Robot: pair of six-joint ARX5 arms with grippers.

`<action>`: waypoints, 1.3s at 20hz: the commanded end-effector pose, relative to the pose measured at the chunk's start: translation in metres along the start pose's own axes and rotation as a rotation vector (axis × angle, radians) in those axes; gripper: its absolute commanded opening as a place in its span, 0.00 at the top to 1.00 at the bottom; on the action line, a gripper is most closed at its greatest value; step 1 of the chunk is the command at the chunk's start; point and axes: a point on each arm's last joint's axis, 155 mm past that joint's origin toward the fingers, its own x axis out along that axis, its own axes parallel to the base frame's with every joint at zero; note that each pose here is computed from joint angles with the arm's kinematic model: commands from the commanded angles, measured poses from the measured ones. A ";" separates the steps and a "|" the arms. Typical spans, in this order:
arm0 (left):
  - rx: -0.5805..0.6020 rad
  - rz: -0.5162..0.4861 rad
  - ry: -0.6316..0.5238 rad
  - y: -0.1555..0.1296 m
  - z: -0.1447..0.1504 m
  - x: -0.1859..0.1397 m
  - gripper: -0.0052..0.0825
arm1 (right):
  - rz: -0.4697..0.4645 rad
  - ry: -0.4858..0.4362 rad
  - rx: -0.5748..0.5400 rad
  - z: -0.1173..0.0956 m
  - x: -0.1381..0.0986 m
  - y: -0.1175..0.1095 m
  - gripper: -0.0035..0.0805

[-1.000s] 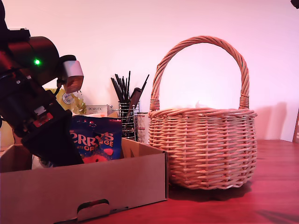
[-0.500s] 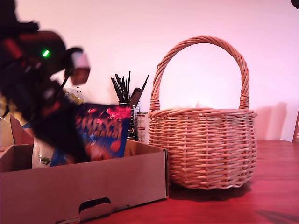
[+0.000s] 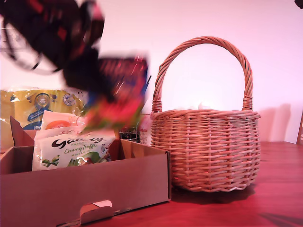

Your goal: Move the bags of Easter eggs from the cardboard box on the left into the woven basket on the right side.

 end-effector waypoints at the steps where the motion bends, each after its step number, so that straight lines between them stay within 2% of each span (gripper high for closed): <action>1: 0.027 -0.058 -0.071 -0.013 0.025 0.001 0.96 | 0.003 -0.002 -0.005 0.000 0.001 0.001 0.97; 3: 0.088 -0.077 -0.144 -0.021 0.048 0.003 0.96 | 0.003 -0.002 -0.005 0.000 0.001 0.001 0.97; 6: 0.219 -0.061 -0.191 -0.036 0.071 0.016 0.96 | 0.003 -0.002 -0.005 0.000 0.001 0.001 0.97; 11: 0.498 0.198 -0.212 -0.037 0.107 0.044 0.96 | 0.003 0.000 -0.004 -0.001 0.001 0.001 0.97; 13: 0.551 0.270 -0.208 -0.033 0.113 0.054 0.96 | 0.003 0.003 -0.003 -0.001 0.001 0.001 0.97; 14: 0.559 0.323 -0.185 -0.022 0.111 0.060 0.96 | 0.004 0.004 -0.002 -0.002 0.001 0.001 0.97; 18: 0.548 0.359 -0.120 -0.003 0.096 0.085 0.96 | 0.004 0.004 -0.002 -0.002 0.001 0.001 0.97; 22: 0.482 0.339 -0.111 -0.001 0.089 0.092 0.96 | 0.004 0.006 -0.001 -0.002 0.001 0.001 0.97; 26: 0.406 0.245 -0.124 -0.016 0.084 0.097 0.96 | 0.005 0.007 -0.001 -0.003 0.001 0.001 0.97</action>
